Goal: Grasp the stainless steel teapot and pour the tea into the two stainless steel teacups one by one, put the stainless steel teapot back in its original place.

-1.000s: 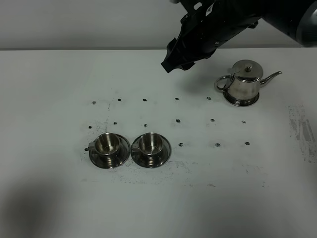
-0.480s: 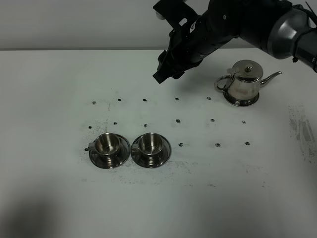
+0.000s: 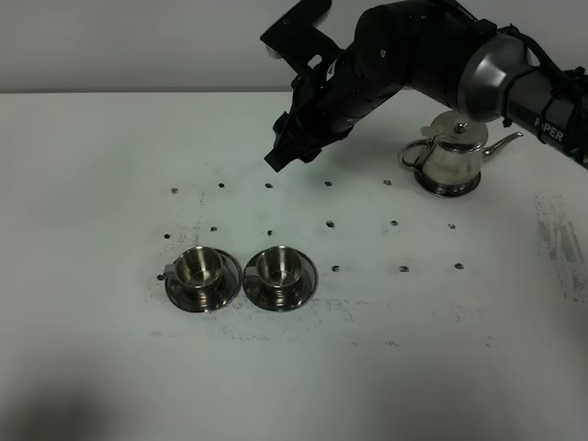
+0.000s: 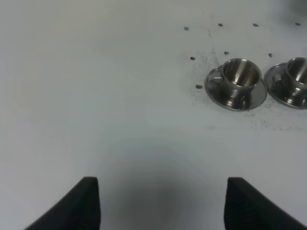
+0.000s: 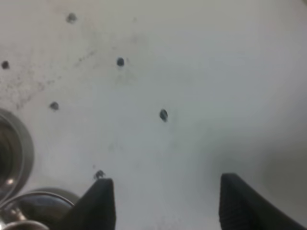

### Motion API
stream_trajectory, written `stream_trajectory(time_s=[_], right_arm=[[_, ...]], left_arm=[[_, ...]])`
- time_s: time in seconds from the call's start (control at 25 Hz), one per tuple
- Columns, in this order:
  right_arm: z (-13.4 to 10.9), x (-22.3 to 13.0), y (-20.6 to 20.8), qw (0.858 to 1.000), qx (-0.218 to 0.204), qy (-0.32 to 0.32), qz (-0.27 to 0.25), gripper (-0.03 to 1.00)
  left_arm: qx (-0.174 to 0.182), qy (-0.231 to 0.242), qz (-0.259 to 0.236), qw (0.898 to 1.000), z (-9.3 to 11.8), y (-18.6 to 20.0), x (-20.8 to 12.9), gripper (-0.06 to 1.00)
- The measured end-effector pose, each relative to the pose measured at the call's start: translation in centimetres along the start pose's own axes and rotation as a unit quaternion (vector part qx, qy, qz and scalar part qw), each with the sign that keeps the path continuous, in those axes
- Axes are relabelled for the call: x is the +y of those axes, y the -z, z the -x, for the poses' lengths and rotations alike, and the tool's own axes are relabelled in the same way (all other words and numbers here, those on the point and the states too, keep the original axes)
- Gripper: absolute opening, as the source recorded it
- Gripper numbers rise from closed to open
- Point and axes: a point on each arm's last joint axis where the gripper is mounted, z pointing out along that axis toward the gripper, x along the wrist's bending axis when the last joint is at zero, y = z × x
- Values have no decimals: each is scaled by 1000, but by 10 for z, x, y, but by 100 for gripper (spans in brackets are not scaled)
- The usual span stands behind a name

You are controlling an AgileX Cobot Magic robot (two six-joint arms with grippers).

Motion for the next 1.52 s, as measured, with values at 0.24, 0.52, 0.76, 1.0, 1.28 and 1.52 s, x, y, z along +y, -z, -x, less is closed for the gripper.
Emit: stream_trajectory(time_s=[0.24, 0.52, 0.76, 1.0, 1.28, 1.52], right_arm=[[0, -1, -7, 1000, -2, -3, 1, 46], [4, 2, -6, 1000, -21, 3, 4, 46], [19, 8, -11, 995, -94, 8, 8, 46], [51, -2, -32, 992, -123, -16, -8, 46], [93, -39, -56, 987, -133, -59, -70, 46], [105, -51, -53, 983, -130, -80, -100, 46]], left_arm=[[0, 0, 2, 1000, 0, 0, 0, 54], [0, 0, 2, 1000, 0, 0, 0, 54], [0, 0, 2, 1000, 0, 0, 0, 54], [0, 0, 2, 1000, 0, 0, 0, 54], [0, 0, 2, 1000, 0, 0, 0, 54], [0, 0, 2, 1000, 0, 0, 0, 54]])
